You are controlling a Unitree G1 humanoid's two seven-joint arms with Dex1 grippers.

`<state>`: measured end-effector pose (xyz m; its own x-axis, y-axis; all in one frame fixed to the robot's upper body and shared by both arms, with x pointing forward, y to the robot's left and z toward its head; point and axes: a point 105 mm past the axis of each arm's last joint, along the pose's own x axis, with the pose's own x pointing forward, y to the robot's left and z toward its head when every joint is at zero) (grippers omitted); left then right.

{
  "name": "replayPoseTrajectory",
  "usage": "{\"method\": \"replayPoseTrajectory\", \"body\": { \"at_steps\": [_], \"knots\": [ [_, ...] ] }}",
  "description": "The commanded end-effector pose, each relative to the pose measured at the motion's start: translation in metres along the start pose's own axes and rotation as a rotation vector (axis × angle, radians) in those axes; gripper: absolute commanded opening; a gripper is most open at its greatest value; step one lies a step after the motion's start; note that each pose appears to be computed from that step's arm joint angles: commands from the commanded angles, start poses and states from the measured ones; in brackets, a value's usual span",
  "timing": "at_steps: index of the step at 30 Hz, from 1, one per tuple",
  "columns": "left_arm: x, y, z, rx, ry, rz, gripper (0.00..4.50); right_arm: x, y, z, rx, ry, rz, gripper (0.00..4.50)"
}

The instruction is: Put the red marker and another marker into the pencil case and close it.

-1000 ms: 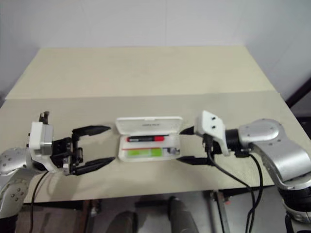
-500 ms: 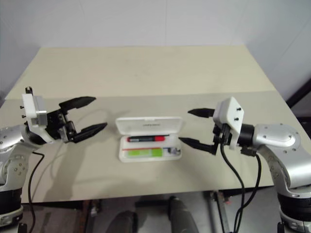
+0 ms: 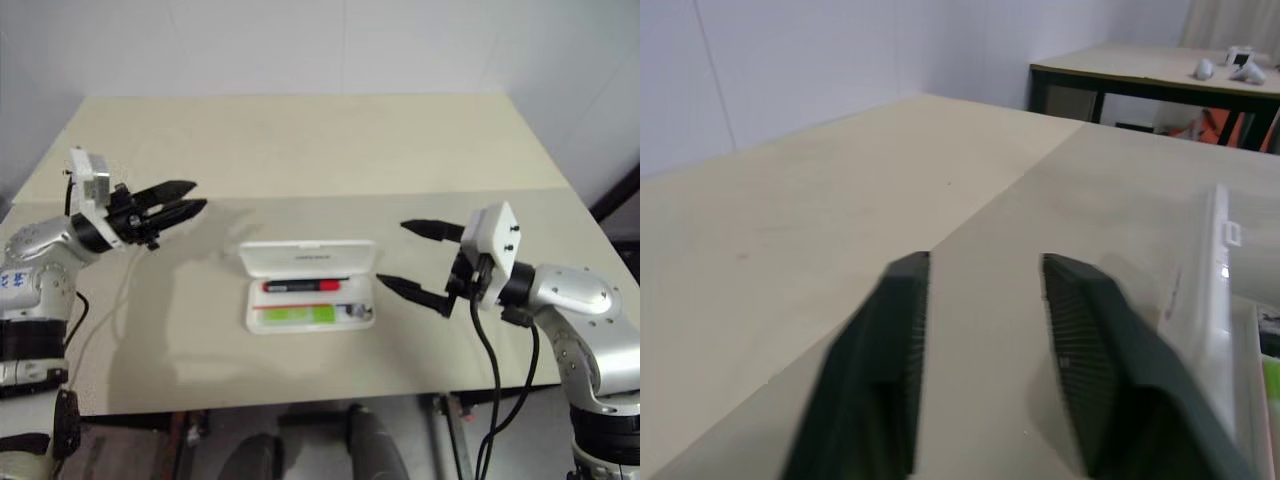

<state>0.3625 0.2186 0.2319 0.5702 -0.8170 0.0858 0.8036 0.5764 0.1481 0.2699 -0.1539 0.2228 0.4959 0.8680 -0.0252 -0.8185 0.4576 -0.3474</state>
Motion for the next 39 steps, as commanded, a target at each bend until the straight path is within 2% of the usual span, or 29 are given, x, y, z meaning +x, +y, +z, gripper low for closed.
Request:
{"method": "replayPoseTrajectory", "body": {
  "at_steps": [1, 2, 3, 8, 12, 16, 20, 25, 32, 39],
  "knots": [
    [0.007, 0.007, -0.004, -0.036, 0.040, -0.029, 0.46, -0.006, -0.001, 0.009, -0.046, -0.015, -0.027, 4.50],
    [0.011, 0.011, -0.010, -0.065, 0.073, -0.024, 0.12, -0.008, -0.001, 0.008, -0.045, -0.008, -0.032, 4.50],
    [0.015, 0.015, -0.015, -0.076, 0.100, -0.021, 0.05, -0.009, -0.001, 0.007, -0.045, 0.000, -0.035, 4.50],
    [0.028, 0.021, -0.022, -0.067, 0.138, -0.037, 0.05, -0.010, -0.002, 0.006, -0.049, 0.009, -0.046, 4.50],
    [0.039, 0.018, -0.056, -0.140, 0.404, -0.060, 0.05, -0.010, -0.003, 0.006, -0.055, 0.011, -0.062, 4.50],
    [0.057, 0.006, -0.053, -0.284, 0.392, -0.136, 0.05, -0.011, -0.003, 0.005, -0.059, 0.017, -0.076, 4.50],
    [0.065, -0.017, -0.045, -0.452, 0.394, -0.313, 0.05, -0.012, -0.002, 0.004, -0.062, 0.023, -0.088, 4.50],
    [0.068, -0.033, -0.028, -0.513, 0.374, -0.467, 0.05, -0.014, -0.001, 0.004, -0.060, 0.034, -0.096, 4.50],
    [0.055, -0.059, -0.040, -0.442, 0.519, -0.610, 0.05, -0.015, -0.001, 0.002, -0.059, 0.044, -0.102, 4.50],
    [0.046, -0.087, -0.040, -0.407, 0.552, -0.747, 0.05, -0.014, 0.000, 0.001, -0.054, 0.044, -0.099, 4.50]
  ]
}}
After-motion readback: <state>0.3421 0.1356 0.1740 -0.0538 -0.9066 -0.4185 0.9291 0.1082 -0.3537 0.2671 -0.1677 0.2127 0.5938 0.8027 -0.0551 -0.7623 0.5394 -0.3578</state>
